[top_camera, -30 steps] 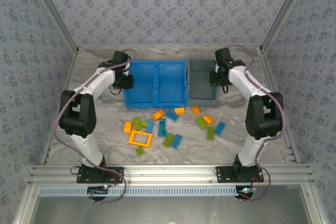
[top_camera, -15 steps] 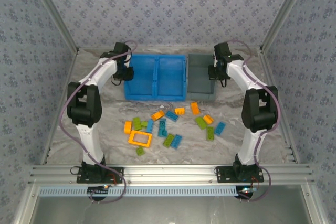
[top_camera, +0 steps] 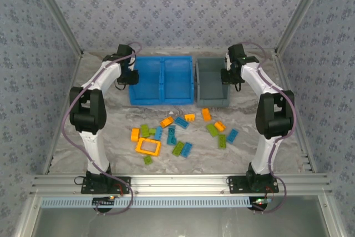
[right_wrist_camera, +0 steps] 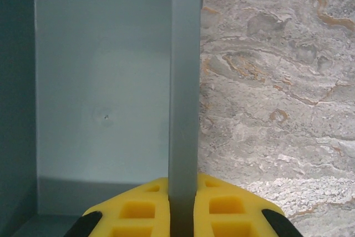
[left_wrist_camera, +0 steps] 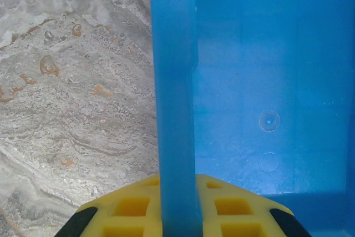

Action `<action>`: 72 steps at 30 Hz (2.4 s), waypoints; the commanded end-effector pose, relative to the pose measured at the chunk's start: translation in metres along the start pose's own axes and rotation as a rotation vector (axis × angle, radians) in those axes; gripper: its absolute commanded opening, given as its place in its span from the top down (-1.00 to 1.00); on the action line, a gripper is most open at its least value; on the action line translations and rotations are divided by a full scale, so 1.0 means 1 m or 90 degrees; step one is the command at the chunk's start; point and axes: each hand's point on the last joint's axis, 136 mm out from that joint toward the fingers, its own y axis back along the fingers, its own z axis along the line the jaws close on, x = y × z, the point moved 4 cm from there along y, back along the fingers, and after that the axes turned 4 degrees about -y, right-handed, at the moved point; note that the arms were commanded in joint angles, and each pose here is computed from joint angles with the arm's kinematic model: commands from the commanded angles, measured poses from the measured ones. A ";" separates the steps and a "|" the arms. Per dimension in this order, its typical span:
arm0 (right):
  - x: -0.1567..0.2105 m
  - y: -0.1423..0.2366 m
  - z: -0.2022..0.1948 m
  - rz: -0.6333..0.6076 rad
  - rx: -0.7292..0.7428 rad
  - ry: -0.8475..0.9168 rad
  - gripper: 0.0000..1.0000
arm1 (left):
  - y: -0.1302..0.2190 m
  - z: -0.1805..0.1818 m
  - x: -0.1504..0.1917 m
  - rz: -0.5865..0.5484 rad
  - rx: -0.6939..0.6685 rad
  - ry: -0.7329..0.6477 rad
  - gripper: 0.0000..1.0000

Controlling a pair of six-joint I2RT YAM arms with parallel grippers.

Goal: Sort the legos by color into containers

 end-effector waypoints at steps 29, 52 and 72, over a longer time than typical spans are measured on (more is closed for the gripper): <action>0.170 0.097 -0.035 0.009 0.044 -0.384 -0.30 | 0.229 -0.144 0.094 -0.333 0.270 -0.077 -0.99; 0.241 0.017 -0.022 0.126 0.001 -0.422 -0.08 | 0.226 -0.261 0.266 -0.310 0.374 -0.222 -0.95; 0.082 0.081 0.047 -0.101 0.026 -0.140 0.47 | 0.252 -0.207 0.223 -0.355 0.278 -0.109 -0.94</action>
